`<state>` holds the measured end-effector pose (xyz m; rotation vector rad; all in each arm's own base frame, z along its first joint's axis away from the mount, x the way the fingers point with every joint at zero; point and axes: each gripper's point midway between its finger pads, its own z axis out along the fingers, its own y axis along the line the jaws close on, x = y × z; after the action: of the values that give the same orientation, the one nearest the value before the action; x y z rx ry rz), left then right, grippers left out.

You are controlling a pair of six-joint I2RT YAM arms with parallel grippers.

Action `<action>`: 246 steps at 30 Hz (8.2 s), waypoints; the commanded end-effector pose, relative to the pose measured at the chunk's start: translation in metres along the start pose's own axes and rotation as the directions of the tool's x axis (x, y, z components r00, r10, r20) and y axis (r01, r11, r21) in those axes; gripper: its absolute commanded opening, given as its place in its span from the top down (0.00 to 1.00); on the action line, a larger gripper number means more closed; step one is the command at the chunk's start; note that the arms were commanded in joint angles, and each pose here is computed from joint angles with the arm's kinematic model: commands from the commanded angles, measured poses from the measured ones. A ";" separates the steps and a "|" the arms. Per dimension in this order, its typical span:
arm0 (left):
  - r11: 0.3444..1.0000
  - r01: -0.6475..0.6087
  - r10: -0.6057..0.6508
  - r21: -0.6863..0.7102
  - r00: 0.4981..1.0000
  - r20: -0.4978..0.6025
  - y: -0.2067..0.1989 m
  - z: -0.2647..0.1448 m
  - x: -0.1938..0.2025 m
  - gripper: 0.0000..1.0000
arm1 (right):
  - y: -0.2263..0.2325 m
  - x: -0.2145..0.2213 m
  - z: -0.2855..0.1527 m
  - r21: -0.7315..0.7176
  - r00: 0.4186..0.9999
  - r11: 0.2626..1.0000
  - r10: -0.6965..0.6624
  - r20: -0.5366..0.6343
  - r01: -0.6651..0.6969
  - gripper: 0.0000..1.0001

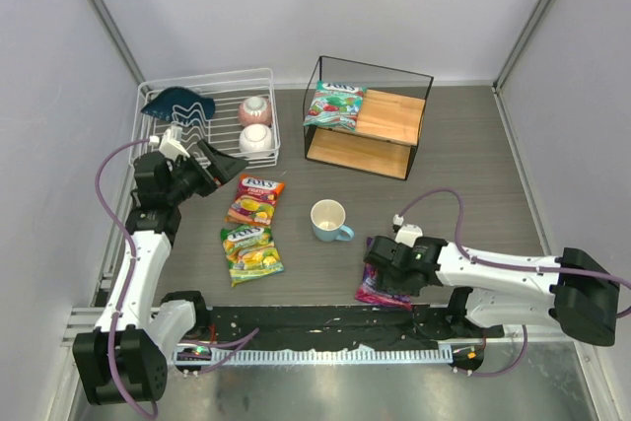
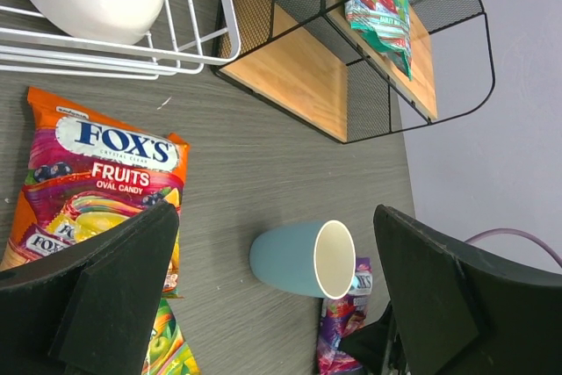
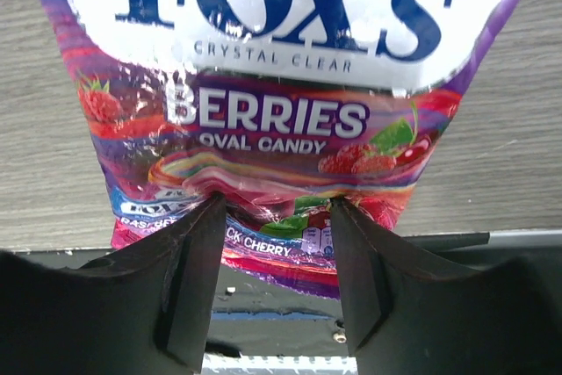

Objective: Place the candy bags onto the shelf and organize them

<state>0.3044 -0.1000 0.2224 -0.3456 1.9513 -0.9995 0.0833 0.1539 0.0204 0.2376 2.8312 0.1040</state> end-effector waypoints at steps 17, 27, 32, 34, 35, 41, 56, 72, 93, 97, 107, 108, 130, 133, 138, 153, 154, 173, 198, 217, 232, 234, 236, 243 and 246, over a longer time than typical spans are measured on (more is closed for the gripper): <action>1.000 -0.021 0.020 0.023 1.000 0.008 -0.004 0.001 -0.005 0.00 | 0.023 -0.061 0.035 0.076 0.947 0.960 -0.278 0.162 0.269 0.39; 1.000 -0.022 0.022 0.016 1.000 0.004 -0.003 0.001 -0.005 0.00 | 0.050 -0.072 0.054 0.038 0.938 0.951 -0.308 0.159 0.306 0.39; 1.000 -0.024 0.024 0.017 1.000 0.005 -0.003 0.001 -0.005 0.00 | 0.067 -0.079 0.055 0.012 0.921 0.936 -0.348 0.173 0.351 0.39; 1.000 -0.023 0.023 0.015 1.000 0.005 -0.003 0.001 -0.006 0.00 | 0.073 -0.081 0.056 0.010 0.917 0.932 -0.360 0.174 0.364 0.39; 1.000 -0.022 0.022 0.014 1.000 0.004 -0.003 0.001 -0.005 0.00 | 0.075 -0.081 0.057 0.006 0.914 0.927 -0.370 0.167 0.375 0.39; 1.000 -0.027 0.027 0.014 1.000 0.007 -0.003 0.000 -0.005 0.00 | 0.095 -0.079 0.063 -0.047 0.913 0.920 -0.378 0.156 0.389 0.39; 1.000 -0.022 0.022 0.009 1.000 0.003 -0.001 0.001 -0.004 0.00 | 0.067 -0.079 0.041 -0.087 0.923 0.939 -0.304 0.235 0.332 0.39; 1.000 -0.022 0.022 0.010 1.000 0.004 -0.001 0.001 -0.004 0.00 | 0.043 -0.130 0.002 -0.195 0.903 0.979 0.027 0.429 0.063 0.18; 1.000 -0.019 0.019 0.012 1.000 0.004 -0.001 0.001 -0.004 0.00 | 0.058 -0.138 0.019 -0.525 0.881 0.850 0.277 0.384 -0.038 0.22; 1.000 -0.020 0.020 0.011 1.000 0.001 -0.001 0.001 -0.003 0.00 | 0.059 -0.137 0.031 -0.534 0.890 0.843 0.288 0.355 -0.059 0.25; 1.000 -0.020 0.020 0.013 1.000 0.000 -0.001 0.001 -0.003 0.00 | 0.054 -0.138 0.026 -0.524 0.886 0.851 0.272 0.376 -0.039 0.57; 1.000 -0.017 0.017 0.010 1.000 0.001 -0.001 0.001 -0.003 0.00 | 0.053 -0.137 0.025 -0.523 0.885 0.851 0.272 0.378 -0.038 0.63; 1.000 -0.015 0.015 0.017 1.000 -0.004 -0.001 0.002 -0.002 0.00 | 0.050 -0.143 0.022 -0.487 0.887 0.873 0.231 0.400 -0.007 0.24; 1.000 -0.013 0.014 0.016 1.000 -0.003 -0.001 0.002 -0.003 0.00 | 0.058 -0.140 0.026 -0.522 0.893 0.853 0.239 0.380 -0.006 0.23; 1.000 -0.014 0.014 0.014 1.000 -0.003 -0.001 0.002 -0.002 0.00 | 0.068 -0.135 0.041 -0.537 0.914 0.843 0.228 0.335 -0.014 0.23; 1.000 -0.013 0.013 0.012 1.000 -0.003 -0.001 0.002 -0.002 0.00 | 0.073 -0.130 0.058 -0.535 0.931 0.845 0.206 0.303 -0.012 0.91; 1.000 -0.014 0.014 0.012 1.000 -0.001 -0.001 0.001 -0.003 0.00 | 0.073 -0.129 0.057 -0.536 0.931 0.844 0.204 0.304 -0.009 0.96; 1.000 -0.009 0.009 0.019 1.000 -0.002 -0.002 0.002 -0.003 0.00 | 0.060 -0.185 -0.086 -0.474 0.815 0.862 0.139 0.563 0.180 0.99; 1.000 -0.001 0.001 0.028 1.000 -0.006 -0.002 0.003 -0.002 0.00 | 0.072 -0.303 -0.268 -0.362 0.556 0.907 0.192 0.809 0.213 0.99; 0.999 0.015 -0.015 0.048 1.000 -0.006 -0.004 0.002 -0.003 0.00 | 0.077 -0.451 -0.253 -0.464 0.579 0.879 0.324 0.749 0.109 0.99; 0.998 0.029 -0.028 0.058 1.000 -0.006 -0.003 0.002 -0.004 0.00 | 0.063 -0.467 -0.201 -0.493 0.567 0.868 0.435 0.700 -0.057 0.99; 0.998 0.029 -0.028 0.057 1.000 -0.003 -0.002 0.001 -0.005 0.00 | 0.060 -0.467 -0.193 -0.504 0.564 0.859 0.460 0.686 -0.088 0.99; 0.998 0.031 -0.031 0.055 1.000 -0.003 -0.002 0.001 -0.005 0.00 | 0.061 -0.467 -0.190 -0.515 0.562 0.852 0.472 0.679 -0.093 0.99; 0.998 0.036 -0.036 0.054 0.999 -0.004 -0.001 0.001 -0.005 0.00 | 0.056 -0.469 -0.163 -0.493 0.576 0.859 0.474 0.666 -0.137 0.99; 0.998 0.037 -0.037 0.055 0.999 -0.003 -0.001 0.001 -0.006 0.00 | 0.052 -0.470 -0.154 -0.482 0.581 0.863 0.472 0.663 -0.152 0.99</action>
<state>0.3072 -0.0968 0.2182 -0.3780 1.9533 -1.0479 0.4754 0.1230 0.2915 0.5251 1.9146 0.4860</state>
